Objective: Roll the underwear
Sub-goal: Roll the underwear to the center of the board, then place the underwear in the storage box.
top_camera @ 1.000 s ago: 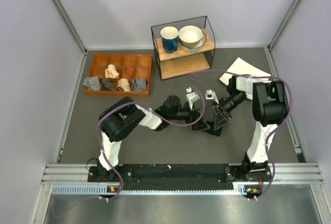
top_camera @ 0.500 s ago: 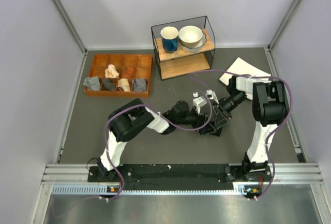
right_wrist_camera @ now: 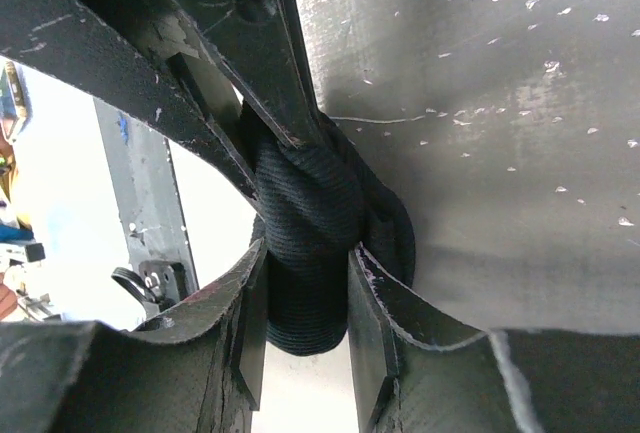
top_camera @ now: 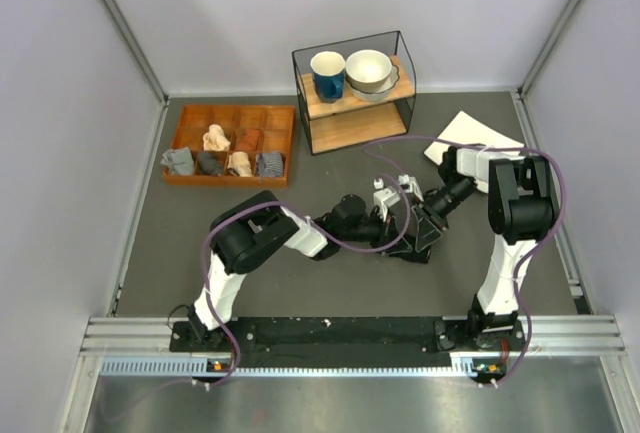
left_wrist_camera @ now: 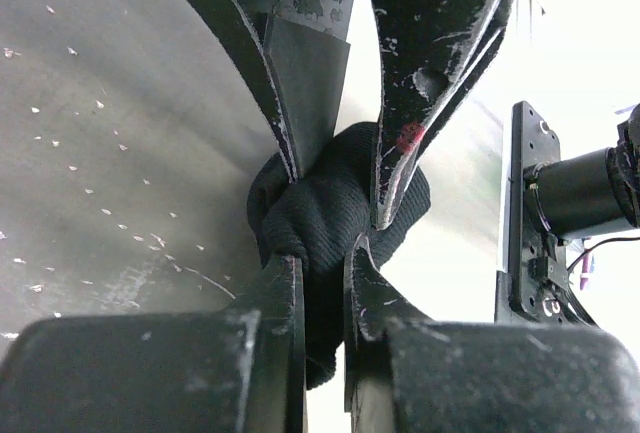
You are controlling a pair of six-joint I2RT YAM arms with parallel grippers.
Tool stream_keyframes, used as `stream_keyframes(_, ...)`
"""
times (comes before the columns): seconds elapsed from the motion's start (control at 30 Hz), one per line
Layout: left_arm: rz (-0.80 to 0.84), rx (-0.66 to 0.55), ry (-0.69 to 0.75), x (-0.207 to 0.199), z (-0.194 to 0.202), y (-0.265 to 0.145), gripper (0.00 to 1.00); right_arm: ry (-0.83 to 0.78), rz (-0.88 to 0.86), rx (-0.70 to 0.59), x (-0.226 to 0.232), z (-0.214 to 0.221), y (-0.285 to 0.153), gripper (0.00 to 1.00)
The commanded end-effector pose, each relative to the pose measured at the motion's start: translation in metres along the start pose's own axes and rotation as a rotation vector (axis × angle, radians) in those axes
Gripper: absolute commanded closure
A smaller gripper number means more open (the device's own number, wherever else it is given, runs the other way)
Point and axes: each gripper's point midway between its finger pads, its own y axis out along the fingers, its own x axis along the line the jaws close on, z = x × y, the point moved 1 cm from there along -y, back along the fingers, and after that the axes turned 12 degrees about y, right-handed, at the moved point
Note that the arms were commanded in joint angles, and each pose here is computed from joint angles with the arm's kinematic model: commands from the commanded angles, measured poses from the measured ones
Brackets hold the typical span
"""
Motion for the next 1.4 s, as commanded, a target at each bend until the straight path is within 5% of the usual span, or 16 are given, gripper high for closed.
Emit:
stream_keyframes(0.0, 0.012, 0.072, -0.031, -0.001, 0.023, 0.002, 1.00, -0.038, 0.039, 0.042, -0.007, 0.006, 0.001, 0.68)
stream_keyframes(0.53, -0.063, 0.041, -0.032, 0.001, 0.018, -0.016, 1.00, -0.110, 0.153, -0.079, 0.013, -0.022, -0.035, 0.39)
stream_keyframes(0.9, -0.137, -0.022, -0.019, -0.001, -0.003, -0.051, 1.00, -0.105, 0.212, -0.251, 0.041, -0.045, -0.062, 0.38)
stream_keyframes(1.37, -0.316, -0.208, -0.018, 0.016, -0.078, -0.132, 1.00, -0.146, 0.221, -0.417, 0.084, -0.056, -0.070, 0.38)
